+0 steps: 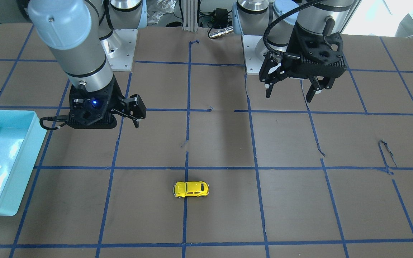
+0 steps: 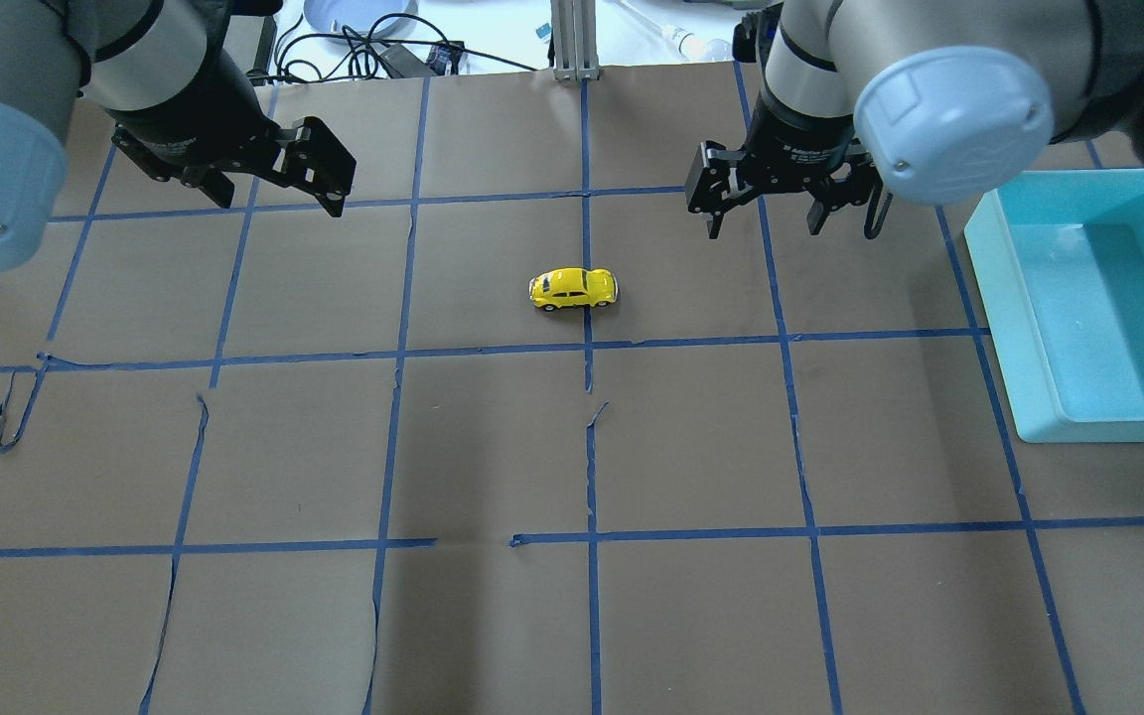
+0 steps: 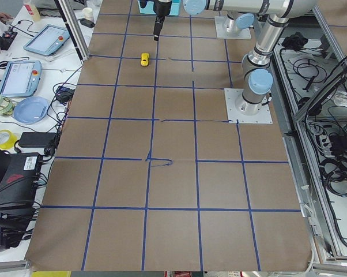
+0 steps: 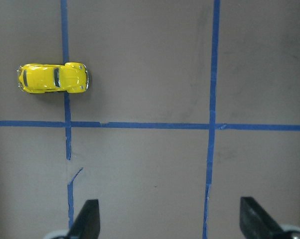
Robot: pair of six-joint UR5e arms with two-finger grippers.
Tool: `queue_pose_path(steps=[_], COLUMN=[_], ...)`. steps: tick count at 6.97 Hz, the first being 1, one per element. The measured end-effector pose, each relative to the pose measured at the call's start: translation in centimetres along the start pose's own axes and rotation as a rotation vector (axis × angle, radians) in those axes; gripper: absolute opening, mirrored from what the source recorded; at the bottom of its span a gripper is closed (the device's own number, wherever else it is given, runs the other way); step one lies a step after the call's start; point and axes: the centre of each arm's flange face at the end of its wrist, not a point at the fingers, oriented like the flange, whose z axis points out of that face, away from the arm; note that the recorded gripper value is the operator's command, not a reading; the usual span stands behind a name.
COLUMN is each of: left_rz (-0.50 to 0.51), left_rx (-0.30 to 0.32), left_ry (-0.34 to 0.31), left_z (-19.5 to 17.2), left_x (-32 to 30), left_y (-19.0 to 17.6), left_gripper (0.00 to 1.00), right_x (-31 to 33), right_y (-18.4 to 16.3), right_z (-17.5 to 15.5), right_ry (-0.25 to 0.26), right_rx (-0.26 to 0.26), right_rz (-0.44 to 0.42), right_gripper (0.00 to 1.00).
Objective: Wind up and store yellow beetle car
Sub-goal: 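Lower the right gripper over the yellow car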
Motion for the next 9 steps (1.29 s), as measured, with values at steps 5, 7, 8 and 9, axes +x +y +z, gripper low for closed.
queue_pose_path(steps=[5,7,8,9], left_rz=[-0.046,-0.048,-0.048,-0.048], left_rx=[0.008,0.009,0.008,0.007], left_ry=[-0.004,-0.004,-0.005,-0.005], left_z=[-0.3,-0.3,-0.2,-0.2], left_x=[-1.3,-1.3,-1.3,-1.4], left_y=[0.1,0.0,0.1,0.1], left_gripper=[1.00,1.00,1.00,1.00], right_x=[-12.7,-16.8,-17.4,-17.5], right_y=[-1.5,-1.4,-1.3,-1.4], right_z=[7.5,9.5,10.1,10.7], right_ry=[-0.044,-0.155,-0.159,-0.135], right_rx=[0.142,0.205,0.220,0.228], right_rz=[-0.438,-0.617,-0.794,-0.988], right_gripper=[1.00,1.00,1.00,1.00])
